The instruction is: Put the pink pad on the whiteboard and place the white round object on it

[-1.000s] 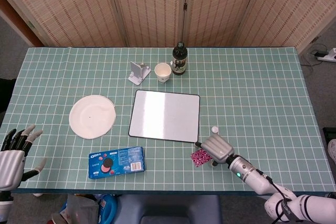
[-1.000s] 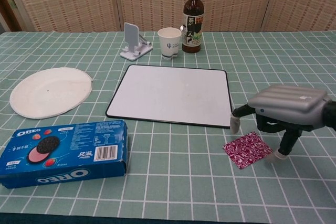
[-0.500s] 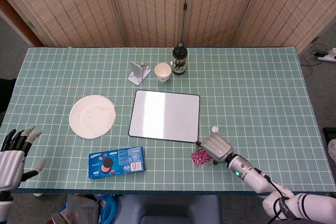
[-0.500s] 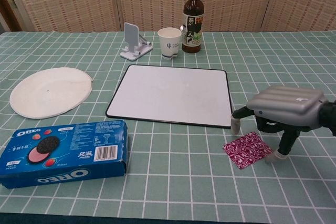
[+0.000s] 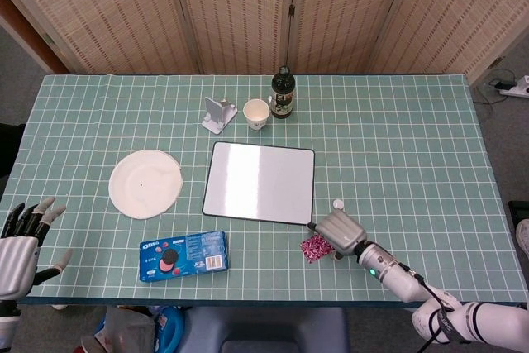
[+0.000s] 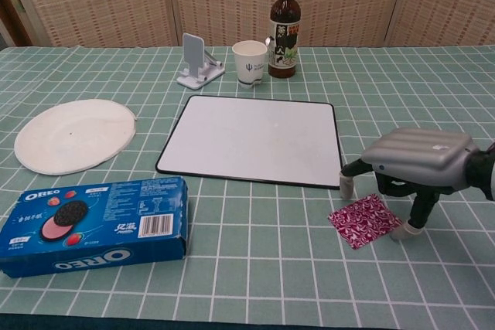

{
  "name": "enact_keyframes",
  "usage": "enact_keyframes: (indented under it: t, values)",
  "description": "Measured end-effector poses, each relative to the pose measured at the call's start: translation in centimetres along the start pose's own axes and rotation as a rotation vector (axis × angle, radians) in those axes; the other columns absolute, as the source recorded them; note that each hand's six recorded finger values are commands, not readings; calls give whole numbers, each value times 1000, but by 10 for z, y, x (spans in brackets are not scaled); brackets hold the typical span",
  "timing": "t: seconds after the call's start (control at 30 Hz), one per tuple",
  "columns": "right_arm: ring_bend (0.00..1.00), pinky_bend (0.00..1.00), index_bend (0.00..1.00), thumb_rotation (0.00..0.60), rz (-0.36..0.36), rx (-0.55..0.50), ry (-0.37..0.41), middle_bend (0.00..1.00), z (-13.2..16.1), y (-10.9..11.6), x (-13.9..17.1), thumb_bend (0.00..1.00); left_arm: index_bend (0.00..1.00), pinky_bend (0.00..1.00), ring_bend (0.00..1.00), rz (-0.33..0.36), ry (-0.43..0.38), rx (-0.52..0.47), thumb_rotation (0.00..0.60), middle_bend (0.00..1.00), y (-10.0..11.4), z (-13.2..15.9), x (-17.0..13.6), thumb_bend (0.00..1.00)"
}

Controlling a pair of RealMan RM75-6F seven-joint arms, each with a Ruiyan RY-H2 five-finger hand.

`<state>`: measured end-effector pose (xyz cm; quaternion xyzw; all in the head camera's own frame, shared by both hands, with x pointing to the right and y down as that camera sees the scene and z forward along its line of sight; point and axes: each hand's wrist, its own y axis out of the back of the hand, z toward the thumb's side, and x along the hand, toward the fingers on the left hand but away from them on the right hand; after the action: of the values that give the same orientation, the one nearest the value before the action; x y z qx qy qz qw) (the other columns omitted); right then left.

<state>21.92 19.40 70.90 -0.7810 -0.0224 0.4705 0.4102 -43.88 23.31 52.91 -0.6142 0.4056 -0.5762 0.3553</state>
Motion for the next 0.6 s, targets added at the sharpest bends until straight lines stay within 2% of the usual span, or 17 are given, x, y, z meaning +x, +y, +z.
enact_keyframes:
  t: [0.6]
  values:
    - [1000,1000,395,600,13,0,0,970,0,-1,-2,162,163,31,116,1,4,-1,600,96,0,-2,-1,293]
